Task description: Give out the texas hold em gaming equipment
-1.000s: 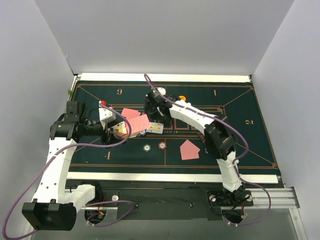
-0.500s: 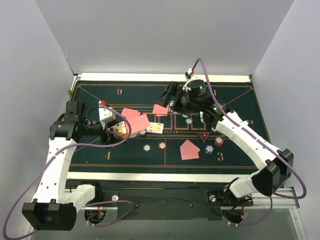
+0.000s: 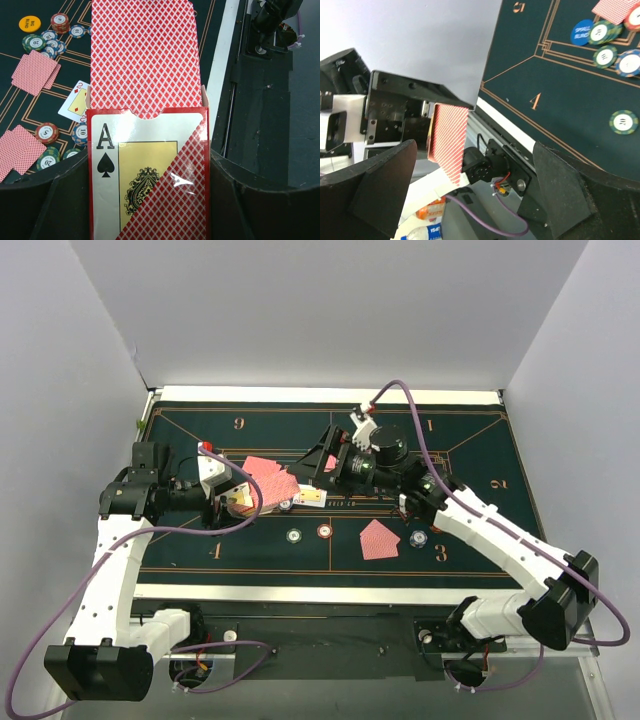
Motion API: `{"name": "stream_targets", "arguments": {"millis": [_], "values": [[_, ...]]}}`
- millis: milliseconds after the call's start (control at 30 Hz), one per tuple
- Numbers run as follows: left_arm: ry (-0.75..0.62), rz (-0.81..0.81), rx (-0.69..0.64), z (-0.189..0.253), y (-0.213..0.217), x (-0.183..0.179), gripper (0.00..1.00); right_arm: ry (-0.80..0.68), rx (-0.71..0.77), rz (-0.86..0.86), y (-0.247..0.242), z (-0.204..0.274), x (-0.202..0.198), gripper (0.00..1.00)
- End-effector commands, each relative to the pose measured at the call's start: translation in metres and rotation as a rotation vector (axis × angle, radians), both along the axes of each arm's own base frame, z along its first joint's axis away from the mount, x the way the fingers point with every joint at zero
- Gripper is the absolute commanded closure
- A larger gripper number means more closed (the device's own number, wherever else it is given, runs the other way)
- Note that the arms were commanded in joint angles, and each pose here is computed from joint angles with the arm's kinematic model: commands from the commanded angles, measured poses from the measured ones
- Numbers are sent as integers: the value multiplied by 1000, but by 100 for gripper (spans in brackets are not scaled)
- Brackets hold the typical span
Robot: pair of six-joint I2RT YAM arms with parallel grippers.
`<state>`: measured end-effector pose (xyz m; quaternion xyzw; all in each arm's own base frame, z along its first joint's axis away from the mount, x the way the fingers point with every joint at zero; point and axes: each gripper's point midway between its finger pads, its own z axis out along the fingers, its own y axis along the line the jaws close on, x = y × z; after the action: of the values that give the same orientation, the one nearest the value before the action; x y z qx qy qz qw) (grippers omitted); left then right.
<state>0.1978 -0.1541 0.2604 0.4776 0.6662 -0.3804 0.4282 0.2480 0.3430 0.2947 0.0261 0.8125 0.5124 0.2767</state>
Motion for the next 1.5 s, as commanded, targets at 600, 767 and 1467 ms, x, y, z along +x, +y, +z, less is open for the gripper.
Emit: {"name": "stream_targets", "arguments": {"millis": [600, 767, 1467], "values": [[-66, -20, -33, 17, -3, 2, 100, -6, 42, 82, 49, 5, -28, 42], [-68, -21, -34, 17, -3, 2, 100, -13, 34, 57, 40, 5, -25, 53], [-67, -20, -41, 18, -3, 4, 100, -66, 23, 5, 13, 20, -14, 69]]}}
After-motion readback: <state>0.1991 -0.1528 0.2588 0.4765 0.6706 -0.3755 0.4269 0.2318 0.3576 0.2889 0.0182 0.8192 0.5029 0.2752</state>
